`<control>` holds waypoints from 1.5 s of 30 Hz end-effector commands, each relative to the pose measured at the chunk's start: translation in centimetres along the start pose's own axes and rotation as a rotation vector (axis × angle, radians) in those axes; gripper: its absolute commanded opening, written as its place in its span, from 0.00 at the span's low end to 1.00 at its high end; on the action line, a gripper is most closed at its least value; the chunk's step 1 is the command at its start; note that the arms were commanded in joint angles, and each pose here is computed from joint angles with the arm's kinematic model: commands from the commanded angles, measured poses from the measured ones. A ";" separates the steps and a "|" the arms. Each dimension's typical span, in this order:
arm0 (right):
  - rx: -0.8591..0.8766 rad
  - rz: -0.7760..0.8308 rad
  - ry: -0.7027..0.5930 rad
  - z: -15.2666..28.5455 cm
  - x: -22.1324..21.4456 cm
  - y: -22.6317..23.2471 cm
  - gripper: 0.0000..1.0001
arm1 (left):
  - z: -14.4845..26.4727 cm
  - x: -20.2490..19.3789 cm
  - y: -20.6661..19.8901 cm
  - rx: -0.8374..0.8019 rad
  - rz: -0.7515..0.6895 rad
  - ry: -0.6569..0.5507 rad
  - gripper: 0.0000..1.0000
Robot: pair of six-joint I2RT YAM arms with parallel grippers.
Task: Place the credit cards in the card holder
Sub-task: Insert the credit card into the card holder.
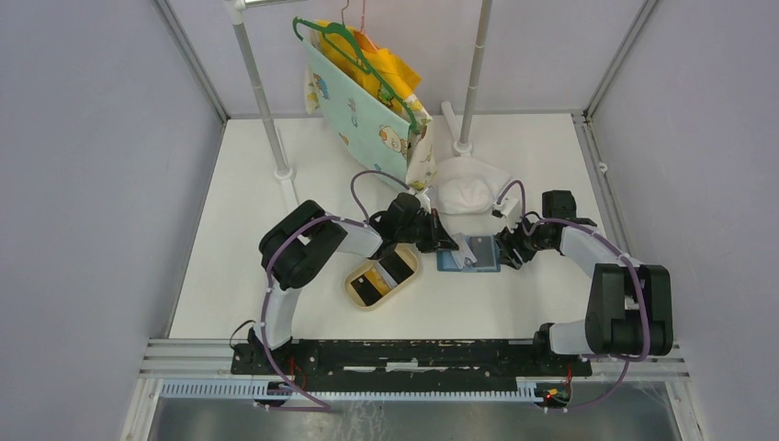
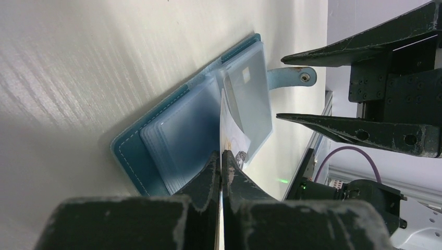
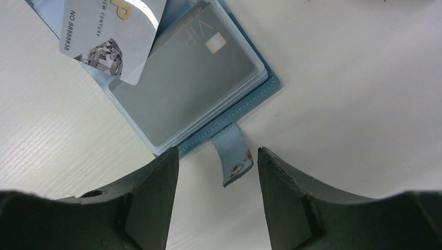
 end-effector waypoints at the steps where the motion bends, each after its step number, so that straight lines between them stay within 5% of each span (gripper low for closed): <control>1: -0.030 0.013 -0.022 0.2 1.1 -1.0 0.63 | -0.5 -0.4 0.5 0.005 0.010 0.045 0.02; 45: 0.016 0.114 0.052 -3.0 3.5 -0.6 0.56 | -1.8 -3.0 2.7 0.026 0.158 0.252 0.02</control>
Point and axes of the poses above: each gripper's point midway between its finger pads, its own z axis back along the fingers, its own y axis along the line the jaws close on, x = y × z, the point moved 3 cm from there along z, back along the fingers, and after that the axes turned 9 degrees about -z, right-handed, at the moved point
